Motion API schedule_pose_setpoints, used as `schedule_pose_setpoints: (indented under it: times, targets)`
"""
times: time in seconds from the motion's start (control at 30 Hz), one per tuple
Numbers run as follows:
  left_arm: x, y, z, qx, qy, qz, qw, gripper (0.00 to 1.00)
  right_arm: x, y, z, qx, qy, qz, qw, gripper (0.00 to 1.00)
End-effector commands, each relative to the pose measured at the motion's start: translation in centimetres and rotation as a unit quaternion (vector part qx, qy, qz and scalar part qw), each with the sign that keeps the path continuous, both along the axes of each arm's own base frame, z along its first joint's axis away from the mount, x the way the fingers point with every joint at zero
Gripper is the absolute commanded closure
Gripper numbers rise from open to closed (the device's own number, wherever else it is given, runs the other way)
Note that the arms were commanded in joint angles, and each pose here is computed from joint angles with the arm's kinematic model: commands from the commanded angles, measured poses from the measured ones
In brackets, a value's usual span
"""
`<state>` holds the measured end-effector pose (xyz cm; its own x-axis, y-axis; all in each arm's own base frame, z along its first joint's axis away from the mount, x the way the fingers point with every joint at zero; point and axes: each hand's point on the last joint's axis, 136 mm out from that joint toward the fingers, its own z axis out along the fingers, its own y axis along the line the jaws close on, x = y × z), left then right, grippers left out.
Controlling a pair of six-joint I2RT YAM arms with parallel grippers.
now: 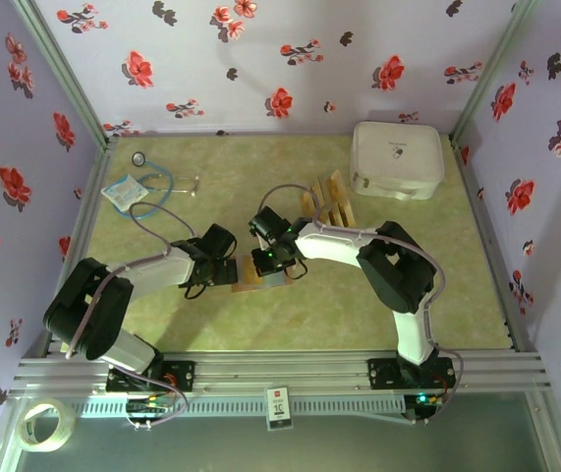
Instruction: Put the credit cards into the card holder
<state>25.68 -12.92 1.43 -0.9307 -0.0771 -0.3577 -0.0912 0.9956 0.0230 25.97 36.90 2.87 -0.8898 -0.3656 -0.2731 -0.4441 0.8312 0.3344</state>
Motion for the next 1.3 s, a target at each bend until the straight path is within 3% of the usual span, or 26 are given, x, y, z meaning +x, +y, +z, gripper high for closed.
schedule_pose_setpoints:
  times: [0.0,0.27,0.6,1.27]
  targets:
    - [0.0,0.0,-1.6,0.001,0.004,-0.003,1.000,0.01,-0.2,1.5,0.2,0.019,0.007,0.002,1.000,1.00]
    - [-0.1,0.8,-0.5,0.018,-0.001,-0.002,1.000,0.00,-0.3,2.9,1.4,0.062,0.020,-0.004,0.998,1.00]
    - [0.0,3.3,1.0,0.034,-0.009,0.038,0.999,0.00,0.4,0.9,2.5,0.052,-0.006,-0.021,0.998,1.00]
    - [0.8,1.8,-0.2,0.025,0.011,0.013,1.000,0.00,0.3,0.1,0.2,0.027,0.007,-0.025,0.999,1.00]
